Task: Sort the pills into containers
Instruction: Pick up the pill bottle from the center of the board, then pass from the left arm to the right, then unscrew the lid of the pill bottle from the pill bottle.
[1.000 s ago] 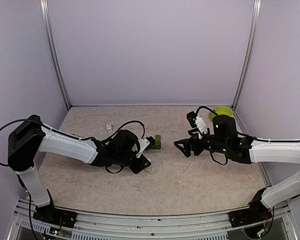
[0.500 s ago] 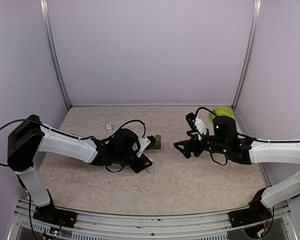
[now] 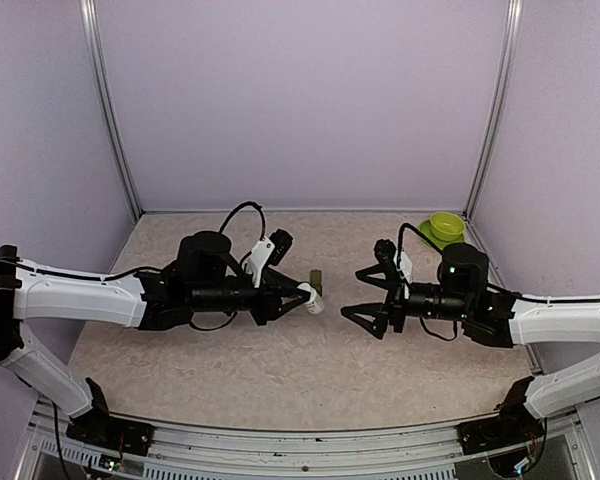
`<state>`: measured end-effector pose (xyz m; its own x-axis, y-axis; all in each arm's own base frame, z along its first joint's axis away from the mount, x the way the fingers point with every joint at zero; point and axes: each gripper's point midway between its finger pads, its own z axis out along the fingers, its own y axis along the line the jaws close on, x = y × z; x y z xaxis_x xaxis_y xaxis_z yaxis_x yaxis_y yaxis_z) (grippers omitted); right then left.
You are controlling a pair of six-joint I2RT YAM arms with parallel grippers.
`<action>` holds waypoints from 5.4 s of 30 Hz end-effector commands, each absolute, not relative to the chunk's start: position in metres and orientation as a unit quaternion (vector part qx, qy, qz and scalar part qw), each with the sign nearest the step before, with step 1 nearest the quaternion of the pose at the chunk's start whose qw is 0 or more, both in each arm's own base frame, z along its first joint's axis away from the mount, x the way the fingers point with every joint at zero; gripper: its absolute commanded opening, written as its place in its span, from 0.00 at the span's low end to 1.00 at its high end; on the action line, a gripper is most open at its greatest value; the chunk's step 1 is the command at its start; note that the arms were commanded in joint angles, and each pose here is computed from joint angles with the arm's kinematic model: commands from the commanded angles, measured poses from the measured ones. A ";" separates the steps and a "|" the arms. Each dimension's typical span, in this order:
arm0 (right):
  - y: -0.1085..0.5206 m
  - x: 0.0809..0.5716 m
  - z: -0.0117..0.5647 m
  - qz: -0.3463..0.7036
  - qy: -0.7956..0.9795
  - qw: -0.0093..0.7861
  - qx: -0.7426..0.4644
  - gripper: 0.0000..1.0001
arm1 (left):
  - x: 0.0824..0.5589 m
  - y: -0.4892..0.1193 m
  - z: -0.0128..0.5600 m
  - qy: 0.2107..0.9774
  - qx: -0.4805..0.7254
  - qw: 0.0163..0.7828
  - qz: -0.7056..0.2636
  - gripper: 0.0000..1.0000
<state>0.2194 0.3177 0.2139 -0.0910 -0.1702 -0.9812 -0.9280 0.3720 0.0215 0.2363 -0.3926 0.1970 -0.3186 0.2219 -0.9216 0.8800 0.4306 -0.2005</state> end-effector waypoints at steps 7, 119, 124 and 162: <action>0.346 0.174 0.268 0.383 0.514 0.609 -0.467 0.93 | 0.209 -0.392 0.269 0.633 0.340 0.479 -0.504 0.04; 0.375 0.113 0.306 0.585 0.497 0.428 -0.476 0.23 | 0.120 -0.374 0.310 0.425 0.535 0.549 -0.481 0.75; 0.379 0.106 0.306 0.611 0.485 0.392 -0.487 0.24 | 0.117 -0.382 0.309 0.432 0.548 0.546 -0.463 0.67; 0.386 0.163 0.277 0.330 0.527 0.594 -0.510 0.22 | 0.139 -0.415 0.315 0.562 0.373 0.453 -0.584 0.39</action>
<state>0.1587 0.3785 0.2952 0.1665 -0.0740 -0.9833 -0.9622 0.2059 -0.1784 0.1652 -0.3999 0.3059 -0.2473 -0.0960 -0.9642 0.9516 0.1637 -0.2603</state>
